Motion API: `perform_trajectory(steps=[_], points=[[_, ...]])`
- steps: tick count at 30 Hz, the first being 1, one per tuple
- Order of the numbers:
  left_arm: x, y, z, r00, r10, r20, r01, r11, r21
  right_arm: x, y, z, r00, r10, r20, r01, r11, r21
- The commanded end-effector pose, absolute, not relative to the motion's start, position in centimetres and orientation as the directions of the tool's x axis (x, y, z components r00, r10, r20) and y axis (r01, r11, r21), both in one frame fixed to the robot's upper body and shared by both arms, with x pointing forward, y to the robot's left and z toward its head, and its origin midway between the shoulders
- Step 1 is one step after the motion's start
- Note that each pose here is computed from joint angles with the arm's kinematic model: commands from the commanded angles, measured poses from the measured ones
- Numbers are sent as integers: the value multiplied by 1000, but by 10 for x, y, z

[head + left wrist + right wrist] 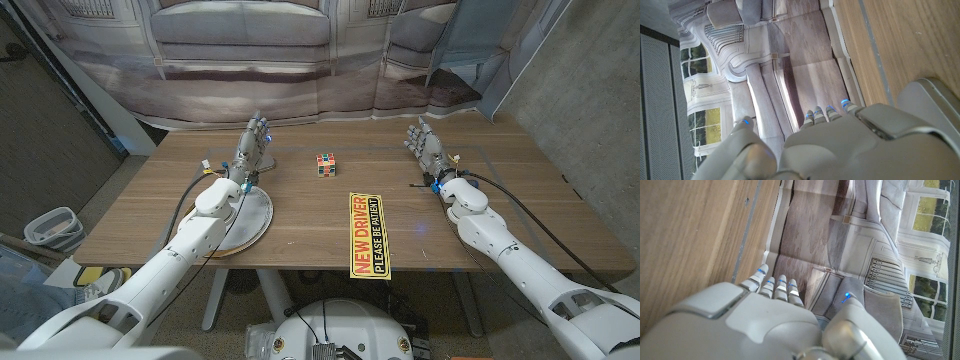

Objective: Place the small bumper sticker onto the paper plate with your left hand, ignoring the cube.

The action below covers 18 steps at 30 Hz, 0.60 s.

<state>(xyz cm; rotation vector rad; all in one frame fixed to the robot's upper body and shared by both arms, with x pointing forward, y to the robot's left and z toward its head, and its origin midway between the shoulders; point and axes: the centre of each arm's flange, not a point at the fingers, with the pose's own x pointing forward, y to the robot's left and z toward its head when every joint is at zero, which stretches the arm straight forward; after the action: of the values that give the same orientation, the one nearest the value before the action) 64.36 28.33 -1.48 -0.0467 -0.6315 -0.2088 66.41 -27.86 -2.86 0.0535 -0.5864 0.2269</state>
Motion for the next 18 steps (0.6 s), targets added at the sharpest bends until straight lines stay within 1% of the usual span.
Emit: perform_trajectory(steps=[1, 7, 18], points=[[634, 279, -14, 771, -189, 608, 212, 977, 35, 657, -279, -31, 810, 195, 554, -219, 975, -23], [628, 276, -17, 744, -215, 633, 248, 968, 37, 652, -280, -32, 809, 190, 557, -212, 977, -27], [612, 276, -13, 739, -229, 634, 229, 970, 82, 648, -275, -35, 807, 198, 557, -217, 976, -33]])
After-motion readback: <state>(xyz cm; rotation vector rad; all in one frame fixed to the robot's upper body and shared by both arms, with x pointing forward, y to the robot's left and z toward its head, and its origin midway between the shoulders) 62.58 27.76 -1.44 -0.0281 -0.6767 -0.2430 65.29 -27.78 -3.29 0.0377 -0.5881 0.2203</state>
